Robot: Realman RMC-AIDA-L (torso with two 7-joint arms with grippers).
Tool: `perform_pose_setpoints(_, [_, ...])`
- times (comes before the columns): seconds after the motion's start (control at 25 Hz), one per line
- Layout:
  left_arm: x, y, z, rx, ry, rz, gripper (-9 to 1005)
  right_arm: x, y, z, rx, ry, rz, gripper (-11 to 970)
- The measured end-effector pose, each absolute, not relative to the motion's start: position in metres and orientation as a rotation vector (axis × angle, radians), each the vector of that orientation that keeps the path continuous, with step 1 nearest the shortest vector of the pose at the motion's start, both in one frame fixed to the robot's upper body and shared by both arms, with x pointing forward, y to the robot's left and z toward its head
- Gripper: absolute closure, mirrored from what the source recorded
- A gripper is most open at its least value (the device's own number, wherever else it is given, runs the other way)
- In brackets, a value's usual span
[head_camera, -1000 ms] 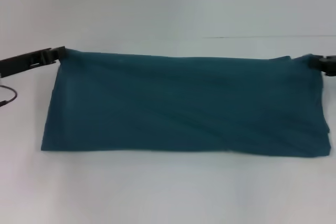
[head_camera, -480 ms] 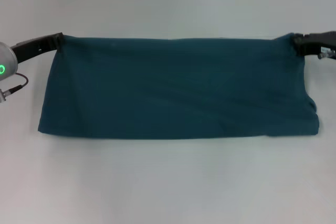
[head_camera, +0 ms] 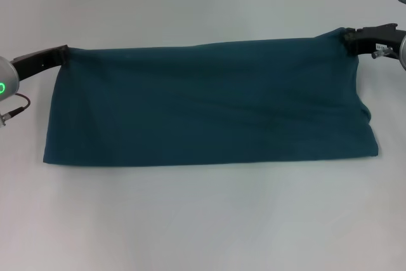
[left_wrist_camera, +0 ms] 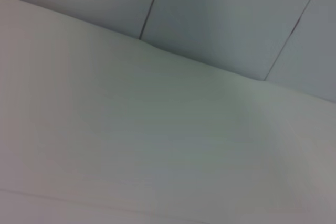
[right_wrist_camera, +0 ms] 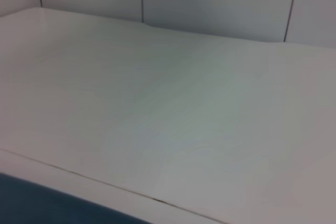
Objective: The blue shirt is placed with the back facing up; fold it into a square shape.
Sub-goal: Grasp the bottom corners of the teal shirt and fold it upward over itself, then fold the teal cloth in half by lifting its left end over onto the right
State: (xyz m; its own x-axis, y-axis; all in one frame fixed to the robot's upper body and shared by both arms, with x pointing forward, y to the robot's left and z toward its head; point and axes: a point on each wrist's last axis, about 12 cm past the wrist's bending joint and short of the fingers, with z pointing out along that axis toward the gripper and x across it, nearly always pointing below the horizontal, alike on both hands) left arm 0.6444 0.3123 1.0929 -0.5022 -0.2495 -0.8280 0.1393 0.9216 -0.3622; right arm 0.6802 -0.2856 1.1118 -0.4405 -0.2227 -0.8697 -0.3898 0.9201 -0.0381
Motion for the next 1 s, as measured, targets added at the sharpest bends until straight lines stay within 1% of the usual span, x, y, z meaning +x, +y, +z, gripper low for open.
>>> perform_pose_setpoints(0.44, [0.647,0.303,1.092,-0.090,2.031,-0.477,875,0.681,-0.284,1.106,-0.404,2.054,0.125,785])
perform_pose_setpoints(0.6, [0.648,0.303,1.091,-0.145,2.009,-0.463,872,0.682,-0.285,1.106,-0.381,2.045,0.071,772])
perform_pose_setpoints(0.8, [0.647,0.307,1.089,-0.196,1.997,-0.447,640,0.682,-0.291,1.109,-0.361,2.033,0.031,755])
perform_pose_setpoints(0.84, [0.646,0.307,1.089,-0.199,1.997,-0.448,619,0.682,-0.292,1.109,-0.355,2.033,0.036,752])
perform_pose_setpoints(0.96, [0.644,0.308,1.088,-0.199,1.997,-0.450,555,0.680,-0.298,1.110,-0.324,2.039,0.070,516])
perform_pose_setpoints(1.0, [0.643,0.309,1.087,-0.196,1.997,-0.456,534,0.679,-0.300,1.110,-0.314,2.042,0.092,470])
